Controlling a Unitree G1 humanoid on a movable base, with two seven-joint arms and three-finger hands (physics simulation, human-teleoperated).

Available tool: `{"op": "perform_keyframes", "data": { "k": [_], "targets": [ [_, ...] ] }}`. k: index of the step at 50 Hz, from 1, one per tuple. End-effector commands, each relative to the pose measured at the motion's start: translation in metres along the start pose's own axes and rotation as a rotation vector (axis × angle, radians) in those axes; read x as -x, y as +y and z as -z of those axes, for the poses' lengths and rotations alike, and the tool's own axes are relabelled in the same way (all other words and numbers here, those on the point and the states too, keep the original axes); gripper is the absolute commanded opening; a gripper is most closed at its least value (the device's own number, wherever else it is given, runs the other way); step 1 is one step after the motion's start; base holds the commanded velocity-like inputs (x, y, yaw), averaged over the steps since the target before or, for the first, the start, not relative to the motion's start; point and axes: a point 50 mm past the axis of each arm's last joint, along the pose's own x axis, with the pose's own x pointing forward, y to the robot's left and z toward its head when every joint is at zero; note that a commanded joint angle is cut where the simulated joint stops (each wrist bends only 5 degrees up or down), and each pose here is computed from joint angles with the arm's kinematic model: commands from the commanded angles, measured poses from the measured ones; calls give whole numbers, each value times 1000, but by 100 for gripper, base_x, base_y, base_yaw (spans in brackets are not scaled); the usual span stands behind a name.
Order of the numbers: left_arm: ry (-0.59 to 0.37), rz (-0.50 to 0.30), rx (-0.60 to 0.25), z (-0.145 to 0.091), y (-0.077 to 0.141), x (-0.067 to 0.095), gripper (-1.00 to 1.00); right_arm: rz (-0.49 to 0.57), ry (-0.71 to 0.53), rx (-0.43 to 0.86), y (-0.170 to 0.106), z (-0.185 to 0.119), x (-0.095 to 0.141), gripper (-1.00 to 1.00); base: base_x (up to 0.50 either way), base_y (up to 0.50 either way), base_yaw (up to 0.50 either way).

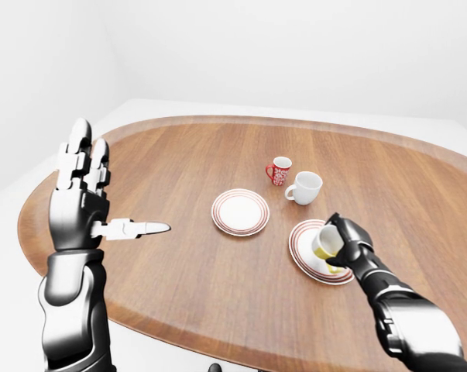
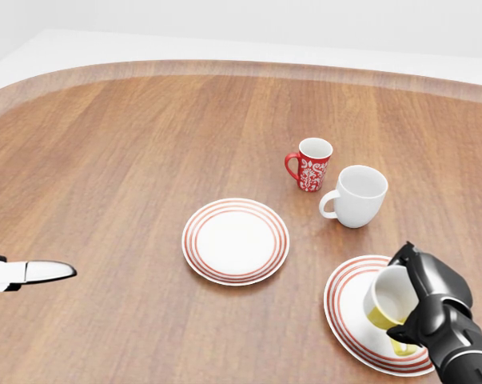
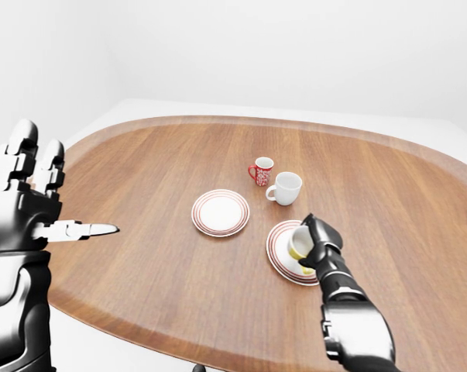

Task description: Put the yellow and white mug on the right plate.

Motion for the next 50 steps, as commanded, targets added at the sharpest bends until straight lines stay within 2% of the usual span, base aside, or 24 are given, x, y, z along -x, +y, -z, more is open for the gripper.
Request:
{"op": "perform_keyframes", "data": {
  "k": [1,9,36,50],
  "targets": [
    [-1,-1,-1,0,0,0,97,24,-20,33,-1,-6,-1,-100,0,0,0],
    [-1,-2,-2,0,1,0,97,30,-28,40,-2,-8,-1,-100,0,0,0],
    [-1,6,-3,-1,-2,1,97,143,-48,55,-15,-15,-4,-100,0,0,0],
    [5,6,-2,1,-2,1,97,126,-41,5,-10,-19,-3,-100,0,0,0]
  ]
}}
